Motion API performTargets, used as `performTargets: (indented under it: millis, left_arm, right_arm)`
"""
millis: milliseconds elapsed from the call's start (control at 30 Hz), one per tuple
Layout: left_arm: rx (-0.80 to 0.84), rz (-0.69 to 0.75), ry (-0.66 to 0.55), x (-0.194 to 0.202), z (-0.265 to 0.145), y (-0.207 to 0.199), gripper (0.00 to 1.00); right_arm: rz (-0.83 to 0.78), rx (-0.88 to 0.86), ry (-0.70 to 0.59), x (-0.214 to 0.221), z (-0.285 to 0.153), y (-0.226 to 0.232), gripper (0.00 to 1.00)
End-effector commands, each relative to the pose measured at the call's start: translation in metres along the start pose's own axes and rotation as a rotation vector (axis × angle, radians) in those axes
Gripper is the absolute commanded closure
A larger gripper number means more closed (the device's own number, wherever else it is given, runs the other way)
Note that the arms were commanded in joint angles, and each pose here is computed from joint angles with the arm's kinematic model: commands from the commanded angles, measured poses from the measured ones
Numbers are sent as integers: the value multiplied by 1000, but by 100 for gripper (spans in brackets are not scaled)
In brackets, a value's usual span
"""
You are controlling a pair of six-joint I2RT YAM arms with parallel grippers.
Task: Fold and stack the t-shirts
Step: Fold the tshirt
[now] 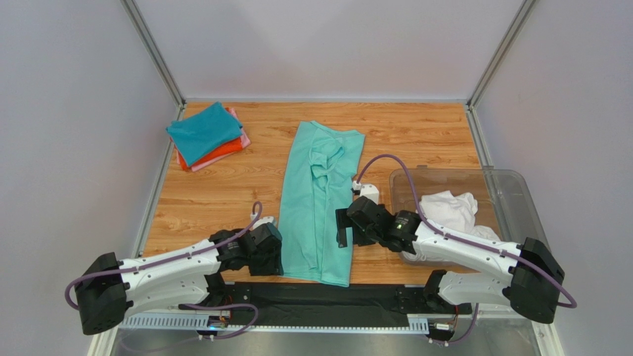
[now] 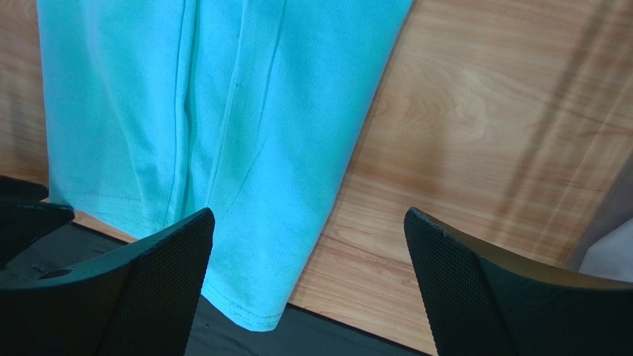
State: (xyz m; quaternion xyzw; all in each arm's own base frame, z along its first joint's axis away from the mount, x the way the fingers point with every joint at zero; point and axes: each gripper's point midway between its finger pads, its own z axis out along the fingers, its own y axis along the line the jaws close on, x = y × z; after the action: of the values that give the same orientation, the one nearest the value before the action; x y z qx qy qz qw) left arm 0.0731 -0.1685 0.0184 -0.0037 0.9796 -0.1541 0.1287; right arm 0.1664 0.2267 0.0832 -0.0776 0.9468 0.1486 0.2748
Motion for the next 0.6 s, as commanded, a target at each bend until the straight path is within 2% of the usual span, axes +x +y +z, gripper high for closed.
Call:
performTargets:
  millis: [0,200,267,300,333,567]
  left_arm:
    - [10,-1,3,1,7,-3,49]
    - [11,4,25,4,10,-4,74]
    - [-2,3,27,5,10,-1,85]
    - [-1,3,30,6,10,0,97]
    - [1,3,30,7,10,0,100]
    - [9,9,40,12,6,5,100]
  right_arm:
    - [59,-40,-83,-8,-9,13,0]
    - [39,-41,-33,22,-8,15,0]
    - [10,-57,-11,34,-10,22,0]
    - [-8,-68,8,41,-11,26,0]
    - [-22,-70,24,47,-11,27,0]
    - [-160,-122,150,106,-25,49,1]
